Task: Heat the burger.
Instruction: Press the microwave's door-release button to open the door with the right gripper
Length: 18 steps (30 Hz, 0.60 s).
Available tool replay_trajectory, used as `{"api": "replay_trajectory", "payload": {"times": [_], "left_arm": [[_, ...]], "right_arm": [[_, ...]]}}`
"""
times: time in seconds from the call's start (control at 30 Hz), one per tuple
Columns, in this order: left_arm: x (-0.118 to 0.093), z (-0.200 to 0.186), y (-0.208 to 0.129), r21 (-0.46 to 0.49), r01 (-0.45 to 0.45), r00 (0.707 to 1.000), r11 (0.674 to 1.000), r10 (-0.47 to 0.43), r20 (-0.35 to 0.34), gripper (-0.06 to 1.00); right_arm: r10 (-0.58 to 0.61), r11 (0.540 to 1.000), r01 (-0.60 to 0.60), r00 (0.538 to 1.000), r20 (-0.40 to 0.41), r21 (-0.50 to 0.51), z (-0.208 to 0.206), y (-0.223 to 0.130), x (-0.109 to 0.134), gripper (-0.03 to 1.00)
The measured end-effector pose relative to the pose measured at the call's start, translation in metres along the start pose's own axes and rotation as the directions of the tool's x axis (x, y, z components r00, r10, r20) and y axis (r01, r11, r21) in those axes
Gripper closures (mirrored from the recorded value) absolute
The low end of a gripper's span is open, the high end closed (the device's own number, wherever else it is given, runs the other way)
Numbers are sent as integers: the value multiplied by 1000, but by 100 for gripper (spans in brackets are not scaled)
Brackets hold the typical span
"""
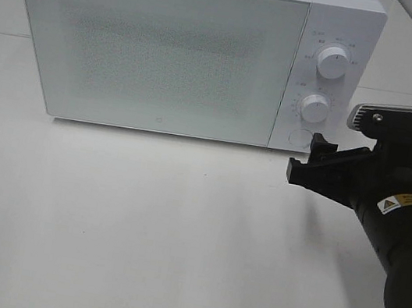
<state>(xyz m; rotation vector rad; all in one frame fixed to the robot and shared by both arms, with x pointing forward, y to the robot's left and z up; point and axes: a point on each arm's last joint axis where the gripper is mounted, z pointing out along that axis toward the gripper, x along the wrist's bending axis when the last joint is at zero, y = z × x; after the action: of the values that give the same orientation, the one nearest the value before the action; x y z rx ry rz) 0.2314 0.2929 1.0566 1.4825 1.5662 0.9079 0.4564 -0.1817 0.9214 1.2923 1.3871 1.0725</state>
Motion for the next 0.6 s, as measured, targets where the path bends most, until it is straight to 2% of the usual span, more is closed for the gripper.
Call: {"api": "replay_trajectory", "payload": {"times": [0.33,0.6], "left_arm": [[0,0,0,0,0,1000,1000,0,0,-5],[0,0,0,0,0,1000,1000,0,0,-5]], "right_arm": [[44,999,-44,999,5,-7,2,-1,-1,21],[81,997,-81,997,2,-19,10,1,-11,21]]}}
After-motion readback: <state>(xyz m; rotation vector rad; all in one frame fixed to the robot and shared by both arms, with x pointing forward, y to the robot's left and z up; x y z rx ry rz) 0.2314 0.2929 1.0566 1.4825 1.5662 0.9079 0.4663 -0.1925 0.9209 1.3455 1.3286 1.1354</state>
